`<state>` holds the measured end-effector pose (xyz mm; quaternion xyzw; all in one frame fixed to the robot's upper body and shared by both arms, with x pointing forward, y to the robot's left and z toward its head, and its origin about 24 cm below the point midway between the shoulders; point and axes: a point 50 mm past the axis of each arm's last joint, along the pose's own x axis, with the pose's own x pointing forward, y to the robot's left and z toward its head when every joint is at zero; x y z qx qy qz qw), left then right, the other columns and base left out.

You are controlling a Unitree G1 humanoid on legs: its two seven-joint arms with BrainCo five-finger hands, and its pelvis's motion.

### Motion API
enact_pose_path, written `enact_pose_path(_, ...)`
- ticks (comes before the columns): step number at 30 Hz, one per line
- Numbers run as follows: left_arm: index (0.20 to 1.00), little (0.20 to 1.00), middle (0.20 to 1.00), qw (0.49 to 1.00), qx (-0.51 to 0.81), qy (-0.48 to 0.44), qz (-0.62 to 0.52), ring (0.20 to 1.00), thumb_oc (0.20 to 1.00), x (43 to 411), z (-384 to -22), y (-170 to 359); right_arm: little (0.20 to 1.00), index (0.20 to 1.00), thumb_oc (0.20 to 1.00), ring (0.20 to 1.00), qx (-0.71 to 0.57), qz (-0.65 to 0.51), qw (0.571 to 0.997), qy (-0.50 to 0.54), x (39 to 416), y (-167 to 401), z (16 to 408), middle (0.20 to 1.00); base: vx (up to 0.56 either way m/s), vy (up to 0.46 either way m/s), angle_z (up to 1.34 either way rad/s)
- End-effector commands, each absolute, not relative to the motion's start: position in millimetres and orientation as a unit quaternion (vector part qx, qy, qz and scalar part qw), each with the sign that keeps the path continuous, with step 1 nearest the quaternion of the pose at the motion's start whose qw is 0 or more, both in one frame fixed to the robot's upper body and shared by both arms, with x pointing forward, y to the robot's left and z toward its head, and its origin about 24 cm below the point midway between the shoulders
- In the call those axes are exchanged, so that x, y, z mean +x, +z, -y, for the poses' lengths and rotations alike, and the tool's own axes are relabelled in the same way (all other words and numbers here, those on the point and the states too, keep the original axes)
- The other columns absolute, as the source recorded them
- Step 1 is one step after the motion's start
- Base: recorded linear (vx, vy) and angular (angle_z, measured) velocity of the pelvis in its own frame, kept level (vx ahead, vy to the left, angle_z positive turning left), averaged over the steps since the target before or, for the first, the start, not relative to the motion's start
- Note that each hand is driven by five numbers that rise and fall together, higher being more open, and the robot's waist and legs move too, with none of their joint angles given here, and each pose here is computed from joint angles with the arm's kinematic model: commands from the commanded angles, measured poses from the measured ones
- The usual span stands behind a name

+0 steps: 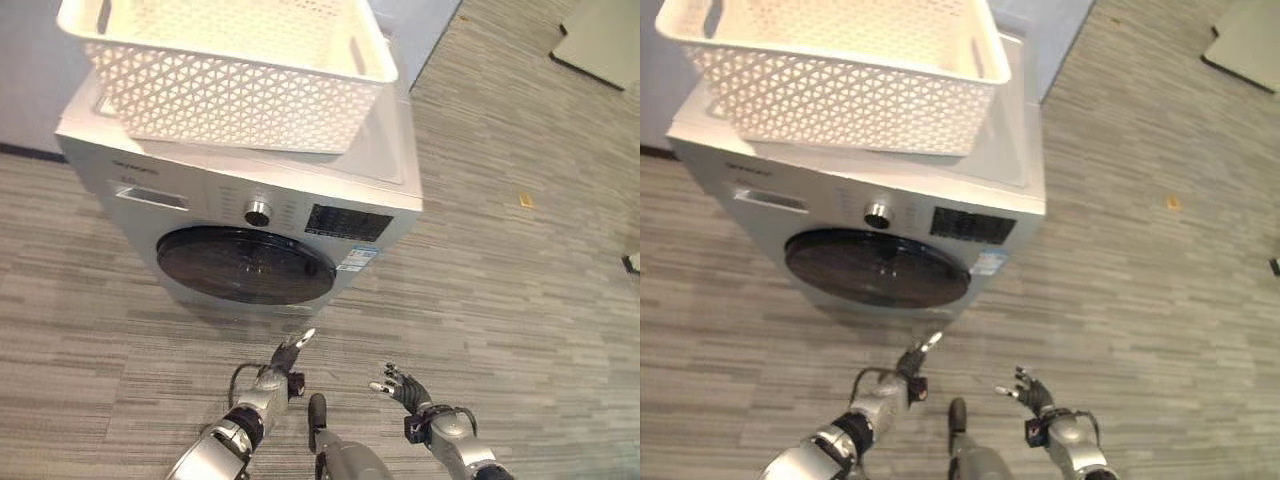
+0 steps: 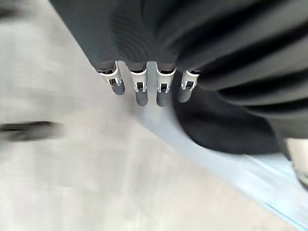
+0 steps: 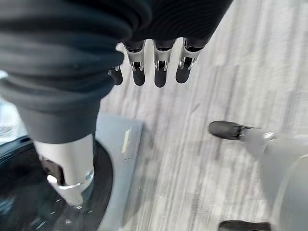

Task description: Grab the laundry basket,head to the washer,open it,put in the laundry and shut it.

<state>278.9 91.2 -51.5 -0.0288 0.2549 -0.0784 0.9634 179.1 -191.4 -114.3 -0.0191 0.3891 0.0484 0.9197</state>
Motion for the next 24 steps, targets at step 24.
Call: enact_pose_path(24,1.000,1.000,1.000,0.903,0.118,0.072,-0.407,1.000,1.000,145.7,-233.9,-132.8,1.000,1.000,1.000,1.000,-0.022,-0.472,0.880,-0.048,108.3,-147.6,224.8,1.000,0.00,-0.010,0.30)
